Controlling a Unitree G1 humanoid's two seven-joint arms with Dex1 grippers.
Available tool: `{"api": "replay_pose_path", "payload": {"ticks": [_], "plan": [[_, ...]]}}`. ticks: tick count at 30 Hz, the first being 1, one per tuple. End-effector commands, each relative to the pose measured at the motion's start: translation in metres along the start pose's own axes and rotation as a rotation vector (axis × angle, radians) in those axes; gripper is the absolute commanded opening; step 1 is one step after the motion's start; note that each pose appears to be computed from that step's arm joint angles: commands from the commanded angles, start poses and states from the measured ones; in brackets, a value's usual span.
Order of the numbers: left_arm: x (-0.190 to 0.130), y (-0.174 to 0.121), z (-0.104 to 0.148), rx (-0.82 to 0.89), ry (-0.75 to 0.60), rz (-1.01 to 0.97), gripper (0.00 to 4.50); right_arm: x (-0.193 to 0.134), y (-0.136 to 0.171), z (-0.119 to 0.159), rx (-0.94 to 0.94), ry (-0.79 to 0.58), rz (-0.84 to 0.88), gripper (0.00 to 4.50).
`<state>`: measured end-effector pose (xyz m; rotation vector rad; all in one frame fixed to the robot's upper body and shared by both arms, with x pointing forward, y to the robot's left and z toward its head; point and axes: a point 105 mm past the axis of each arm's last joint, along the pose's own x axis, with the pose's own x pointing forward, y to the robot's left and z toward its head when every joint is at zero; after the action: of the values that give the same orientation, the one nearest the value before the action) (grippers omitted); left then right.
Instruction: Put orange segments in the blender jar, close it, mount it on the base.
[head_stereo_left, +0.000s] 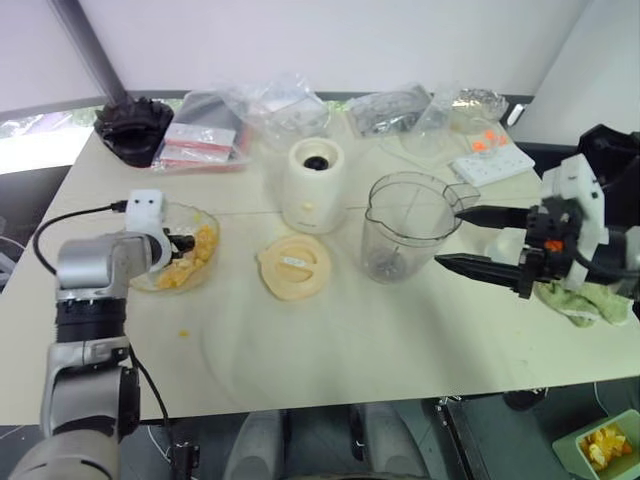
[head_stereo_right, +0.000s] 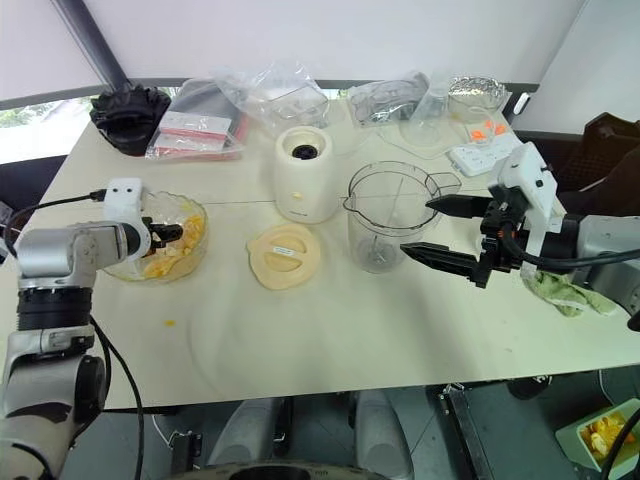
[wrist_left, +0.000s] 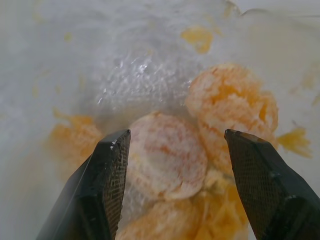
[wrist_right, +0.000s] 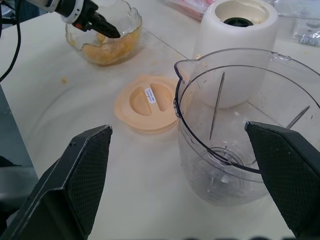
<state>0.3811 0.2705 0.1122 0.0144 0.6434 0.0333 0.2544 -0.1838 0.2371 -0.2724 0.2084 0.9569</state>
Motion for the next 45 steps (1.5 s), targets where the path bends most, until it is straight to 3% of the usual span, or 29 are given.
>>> {"api": "replay_pose_path", "payload": {"ticks": [1,15,22,25,27,42,45], "plan": [[0.004,-0.003,0.013,0.054,-0.044,-0.003,3.11,-0.005,0.002,0.01,-0.041,-0.028,-0.018,4.44],[0.032,-0.023,-0.011,0.212,0.061,-0.079,3.11,-0.006,0.0,0.012,-0.051,-0.032,-0.059,4.44],[0.035,-0.024,-0.012,0.249,0.059,-0.093,3.11,-0.005,-0.001,0.012,-0.05,-0.038,-0.074,4.44],[0.035,-0.024,-0.01,0.263,0.051,-0.097,2.34,-0.004,-0.002,0.013,-0.051,-0.042,-0.079,4.5],[0.035,-0.024,-0.009,0.261,0.049,-0.095,1.37,-0.004,-0.003,0.013,-0.053,-0.041,-0.083,4.5],[0.014,-0.016,0.014,0.174,-0.053,-0.117,1.37,0.0,-0.009,0.013,-0.063,-0.045,-0.08,4.5],[0.012,-0.014,0.014,0.165,-0.056,-0.108,0.54,0.001,-0.01,0.014,-0.068,-0.043,-0.075,4.5]]}}
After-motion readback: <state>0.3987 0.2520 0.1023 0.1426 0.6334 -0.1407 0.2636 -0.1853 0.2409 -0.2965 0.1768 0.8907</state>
